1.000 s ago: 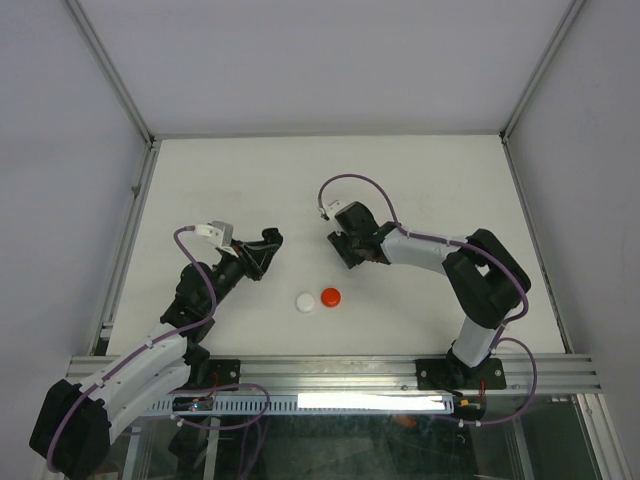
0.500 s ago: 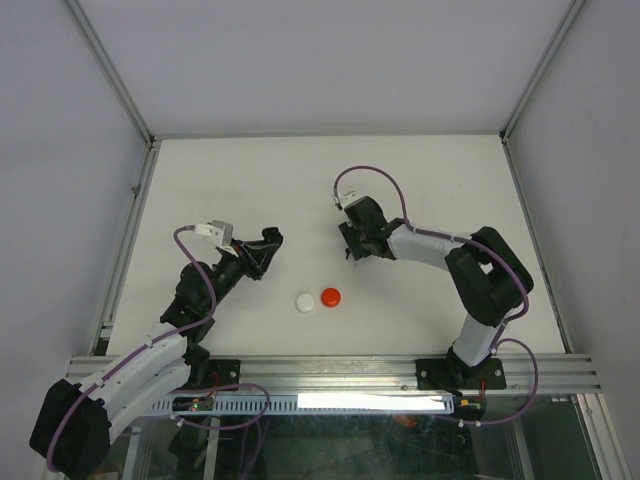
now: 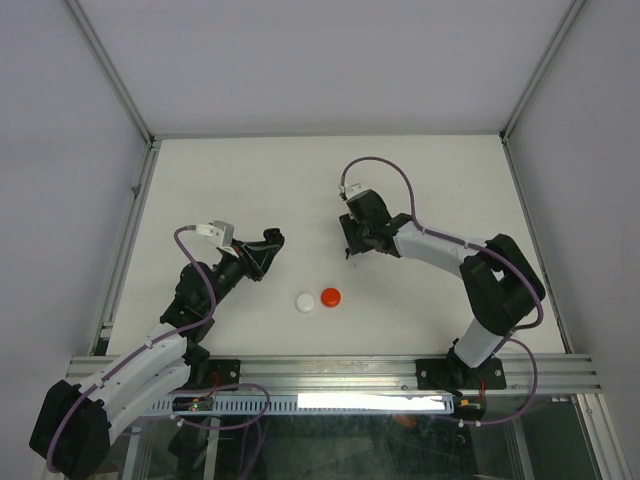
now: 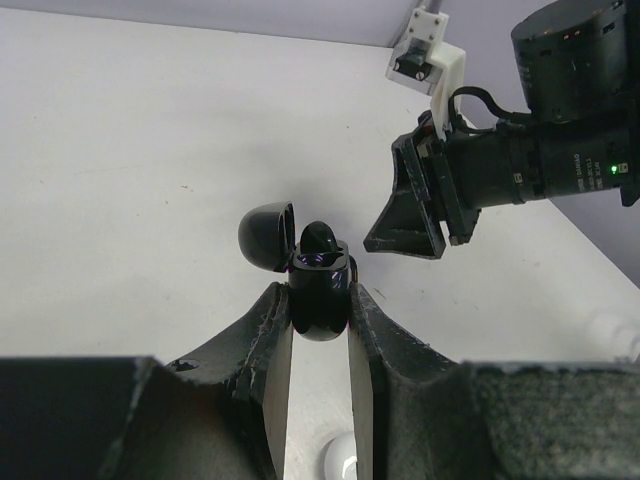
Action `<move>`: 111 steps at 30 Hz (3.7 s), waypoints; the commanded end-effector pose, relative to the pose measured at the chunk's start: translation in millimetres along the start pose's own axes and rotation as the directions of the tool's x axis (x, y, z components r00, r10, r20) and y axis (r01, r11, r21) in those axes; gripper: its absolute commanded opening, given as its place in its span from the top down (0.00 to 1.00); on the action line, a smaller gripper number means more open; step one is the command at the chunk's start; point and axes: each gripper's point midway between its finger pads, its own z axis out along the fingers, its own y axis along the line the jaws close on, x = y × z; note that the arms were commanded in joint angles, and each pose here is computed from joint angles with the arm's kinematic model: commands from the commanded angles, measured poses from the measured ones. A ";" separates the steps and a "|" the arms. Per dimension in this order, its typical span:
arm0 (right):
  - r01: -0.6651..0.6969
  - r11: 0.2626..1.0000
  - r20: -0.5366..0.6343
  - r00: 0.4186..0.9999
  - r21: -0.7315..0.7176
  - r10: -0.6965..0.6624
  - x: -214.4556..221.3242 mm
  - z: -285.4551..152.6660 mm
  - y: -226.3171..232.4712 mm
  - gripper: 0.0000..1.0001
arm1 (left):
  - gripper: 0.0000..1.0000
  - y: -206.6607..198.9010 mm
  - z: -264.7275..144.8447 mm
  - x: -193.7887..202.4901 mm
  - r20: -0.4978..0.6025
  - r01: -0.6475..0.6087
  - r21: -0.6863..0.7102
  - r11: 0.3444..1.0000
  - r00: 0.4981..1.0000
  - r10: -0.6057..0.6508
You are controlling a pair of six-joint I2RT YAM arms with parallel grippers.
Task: Insert the wireless bluetooth earbuds into the charging case
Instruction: Pick up the earbud from the center of the board, then place the earbud in the charging case.
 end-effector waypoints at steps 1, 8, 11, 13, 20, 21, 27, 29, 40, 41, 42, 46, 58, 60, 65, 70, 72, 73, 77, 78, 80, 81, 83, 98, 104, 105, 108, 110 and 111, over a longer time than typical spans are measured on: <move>-0.115 0.991 0.081 0.990 -0.065 0.120 -37.9 -15.9 14.0 0.54 | 1.00 -13.1 2.9 -24.9 0.066 -0.018 0.050 0.999 0.998 0.014; -0.151 0.988 0.010 0.988 -0.040 0.151 -32.4 1.1 17.9 0.55 | 1.00 -14.6 2.9 -23.3 0.059 -0.016 0.060 0.998 0.998 0.012; -0.145 0.988 -0.022 0.989 -0.050 0.144 -27.6 8.8 23.9 0.57 | 1.00 -14.9 3.4 -22.6 0.055 -0.016 0.062 0.998 0.998 0.012; -0.143 0.989 -0.044 0.989 -0.048 0.141 -23.8 13.3 26.4 0.59 | 1.00 -15.6 3.5 -22.2 0.053 -0.016 0.066 0.998 0.999 0.012; -0.131 0.991 -0.095 0.987 -0.036 0.127 -14.1 21.3 29.4 0.62 | 1.00 -16.2 4.4 -19.8 0.044 -0.013 0.072 0.997 0.999 0.010; -0.129 0.991 -0.100 0.987 -0.034 0.125 -12.9 22.0 29.6 0.62 | 1.00 -16.0 4.5 -19.0 0.042 -0.011 0.073 0.997 0.999 0.008; -0.097 0.995 -0.156 0.983 -0.021 0.093 -0.3 27.2 31.7 0.65 | 1.00 -16.0 4.5 -16.4 0.038 -0.007 0.076 0.997 0.999 0.004; -0.086 0.996 -0.175 0.981 -0.012 0.082 3.9 29.2 31.5 0.65 | 1.00 -15.4 4.7 -15.6 0.037 -0.008 0.075 0.997 0.999 0.005; -0.043 0.999 -0.249 0.967 0.010 0.044 19.2 29.0 27.8 0.72 | 1.00 -17.5 5.3 -15.6 0.034 -0.006 0.085 0.996 0.999 0.003; -0.036 0.999 -0.251 0.967 0.008 0.037 19.6 28.1 27.9 0.73 | 1.00 -17.4 5.6 -15.0 0.032 -0.005 0.086 0.996 0.999 0.003; -0.027 1.000 -0.251 0.968 -0.001 0.026 19.2 27.4 28.9 0.74 | 1.00 -17.5 5.9 -14.7 0.031 -0.005 0.087 0.996 1.000 0.003; -0.003 1.000 -0.252 0.968 -0.029 -0.005 16.6 21.2 32.3 0.79 | 1.00 -19.8 6.1 -14.0 0.035 -0.004 0.103 0.995 0.999 0.001; 0.067 0.993 -0.003 0.998 -0.099 -0.068 -42.5 -40.7 38.0 0.86 | 1.00 -38.3 2.5 -16.4 0.078 -0.063 0.222 0.973 0.996 0.046; 0.083 0.990 0.077 0.994 -0.117 -0.075 -58.8 -61.7 39.2 0.86 | 1.00 -43.6 1.7 -17.5 0.088 -0.073 0.253 0.965 0.995 0.052; 0.153 0.977 0.255 0.961 -0.151 -0.111 -87.0 -110.1 51.8 0.87 | 1.00 -58.4 -0.3 -23.5 0.117 -0.125 0.331 0.936 0.989 0.090; 0.223 0.961 0.430 0.893 -0.163 -0.134 -113.8 -164.7 69.1 0.88 | 1.00 -71.9 -5.2 -31.8 0.162 -0.190 0.393 0.900 0.977 0.135; 0.258 0.950 0.492 0.859 -0.175 -0.143 -120.1 -185.6 80.4 0.88 | 1.00 -78.4 -8.2 -35.9 0.187 -0.218 0.420 0.881 0.971 0.151; 0.273 0.945 0.523 0.840 -0.179 -0.144 -123.7 -195.7 84.6 0.88 | 1.00 -81.2 -9.7 -37.5 0.198 -0.232 0.432 0.872 0.967 0.159; 0.332 0.922 0.622 0.770 -0.199 -0.143 -130.6 -228.9 101.3 0.89 | 1.00 -91.5 -15.2 -42.4 0.240 -0.283 0.474 0.834 0.953 0.187; 0.348 0.914 0.651 0.747 -0.206 -0.137 -133.0 -237.9 105.8 0.89 | 1.00 -93.9 -16.7 -43.8 0.252 -0.296 0.483 0.824 0.948 0.193; 0.385 0.897 0.696 0.705 -0.218 -0.134 -133.6 -252.3 114.8 0.90 | 1.00 -98.9 -19.7 -46.6 0.275 -0.321 0.502 0.803 0.940 0.204; 0.403 0.888 0.715 0.687 -0.224 -0.131 -132.8 -258.1 118.5 0.90 | 1.00 -100.9 -20.8 -48.1 0.286 -0.333 0.508 0.795 0.935 0.209; 0.438 0.867 0.755 0.644 -0.236 -0.120 -132.1 -272.4 125.4 0.90 | 1.00 -104.8 -22.7 -50.5 0.302 -0.352 0.520 0.778 0.928 0.218; 0.607 0.772 0.901 0.419 -0.187 -0.112 -120.1 -303.1 168.5 0.91 | 1.00 -128.1 -35.8 -61.7 0.351 -0.396 0.605 0.691 0.911 0.216; 0.621 0.772 0.900 0.403 -0.136 -0.165 -118.2 -295.0 178.1 0.92 | 1.00 -130.5 -37.6 -63.8 0.350 -0.384 0.614 0.690 0.916 0.198; 0.622 0.773 0.900 0.400 -0.127 -0.175 -117.8 -293.5 179.0 0.92 | 1.00 -130.9 -37.8 -64.2 0.350 -0.384 0.616 0.688 0.916 0.197; 0.629 0.771 0.897 0.393 -0.103 -0.201 -116.6 -288.6 182.5 0.92 | 1.00 -132.1 -38.9 -65.0 0.352 -0.382 0.620 0.685 0.916 0.193; 0.632 0.770 0.893 0.391 -0.084 -0.223 -115.6 -284.6 183.8 0.92 | 1.00 -132.2 -38.9 -65.1 0.351 -0.380 0.620 0.686 0.917 0.191; 0.635 0.769 0.891 0.391 -0.079 -0.231 -114.6 -283.0 185.0 0.92 | 1.00 -132.3 -39.0 -65.3 0.351 -0.380 0.621 0.686 0.917 0.190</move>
